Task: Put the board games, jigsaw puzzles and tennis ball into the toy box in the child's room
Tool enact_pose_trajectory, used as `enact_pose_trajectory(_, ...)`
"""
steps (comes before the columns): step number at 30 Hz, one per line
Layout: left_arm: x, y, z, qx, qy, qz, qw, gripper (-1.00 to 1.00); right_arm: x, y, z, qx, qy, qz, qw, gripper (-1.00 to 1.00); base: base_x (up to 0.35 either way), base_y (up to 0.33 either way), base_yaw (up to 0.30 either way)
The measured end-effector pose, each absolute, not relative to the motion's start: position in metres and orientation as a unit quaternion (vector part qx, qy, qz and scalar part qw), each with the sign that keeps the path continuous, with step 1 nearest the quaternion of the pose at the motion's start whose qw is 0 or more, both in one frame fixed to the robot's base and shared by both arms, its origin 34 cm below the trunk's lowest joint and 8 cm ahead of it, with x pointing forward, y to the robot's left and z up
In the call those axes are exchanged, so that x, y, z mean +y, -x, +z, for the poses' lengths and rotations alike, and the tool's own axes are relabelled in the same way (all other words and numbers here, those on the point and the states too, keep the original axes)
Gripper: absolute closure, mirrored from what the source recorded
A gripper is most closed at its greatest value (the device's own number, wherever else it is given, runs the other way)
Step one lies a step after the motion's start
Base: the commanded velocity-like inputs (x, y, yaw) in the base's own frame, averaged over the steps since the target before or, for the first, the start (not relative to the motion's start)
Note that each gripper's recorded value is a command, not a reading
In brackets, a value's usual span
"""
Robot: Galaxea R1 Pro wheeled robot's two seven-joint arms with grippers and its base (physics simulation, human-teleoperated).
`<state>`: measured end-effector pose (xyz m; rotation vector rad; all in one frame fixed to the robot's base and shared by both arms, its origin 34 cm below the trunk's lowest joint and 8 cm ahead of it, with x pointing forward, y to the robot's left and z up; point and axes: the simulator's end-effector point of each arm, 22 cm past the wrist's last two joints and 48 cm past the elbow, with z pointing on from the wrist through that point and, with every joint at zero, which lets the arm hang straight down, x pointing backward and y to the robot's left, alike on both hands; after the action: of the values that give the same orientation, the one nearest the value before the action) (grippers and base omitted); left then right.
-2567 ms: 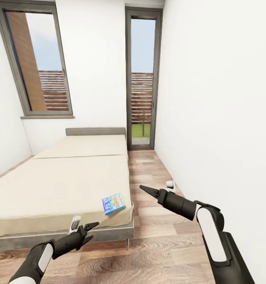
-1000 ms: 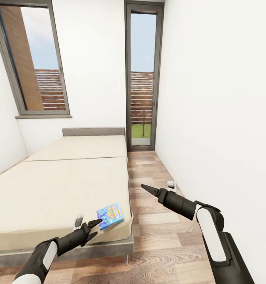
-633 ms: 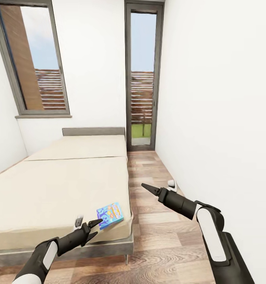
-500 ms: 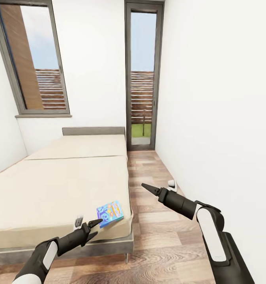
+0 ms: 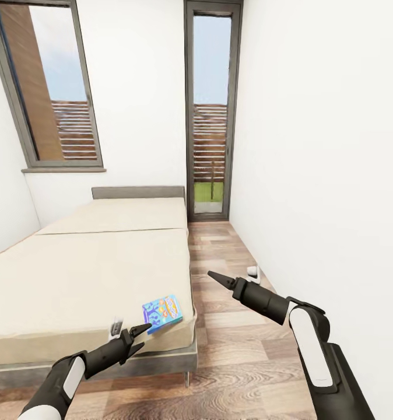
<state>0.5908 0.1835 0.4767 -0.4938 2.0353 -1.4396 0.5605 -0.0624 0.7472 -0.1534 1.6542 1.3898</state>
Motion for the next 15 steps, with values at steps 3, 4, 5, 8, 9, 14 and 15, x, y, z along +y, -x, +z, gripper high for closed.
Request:
enact_pose_trajectory(3, 0.184, -0.591, 0.477, 0.765, 0.186, -0.541, 0.296, -1.00, -0.063, -0.561, 0.748, 0.674, 0.062, 0.567, 0.469, -1.00, 0.000, 0.000, 0.000)
enact_pose_trajectory(4, 0.184, -0.591, 0.477, 0.765, 0.185, -0.541, 0.296, -1.00, -0.064, -0.561, 0.747, 0.674, 0.062, 0.567, 0.469, -1.00, 0.000, 0.000, 0.000)
enact_pose_trajectory(5, 0.184, -0.591, 0.477, 0.765, 0.185, -0.541, 0.296, -1.00, -0.064, -0.561, 0.747, 0.674, 0.061, 0.567, 0.469, -1.00, 0.000, 0.000, 0.000)
enact_pose_trajectory(8, 0.183, -0.593, 0.483, 0.762, 0.178, -0.544, 0.302, -1.00, -0.064, -0.563, 0.747, 0.672, 0.057, 0.568, 0.471, -1.00, 0.000, 0.000, 0.000)
enact_pose_trajectory(9, 0.178, -0.592, 0.484, 0.760, 0.176, -0.548, 0.301, -1.00, -0.064, -0.563, 0.748, 0.671, 0.057, 0.568, 0.474, -1.00, 0.000, 0.000, 0.000)
enact_pose_trajectory(14, 0.167, -0.591, 0.480, 0.760, 0.177, -0.551, 0.297, -1.00, -0.064, -0.565, 0.746, 0.671, 0.054, 0.566, 0.476, -1.00, 0.000, 0.000, 0.000)
enact_pose_trajectory(15, 0.164, -0.591, 0.481, 0.759, 0.177, -0.553, 0.296, -1.00, -0.065, -0.566, 0.745, 0.672, 0.053, 0.565, 0.476, -1.00, 0.000, 0.000, 0.000)
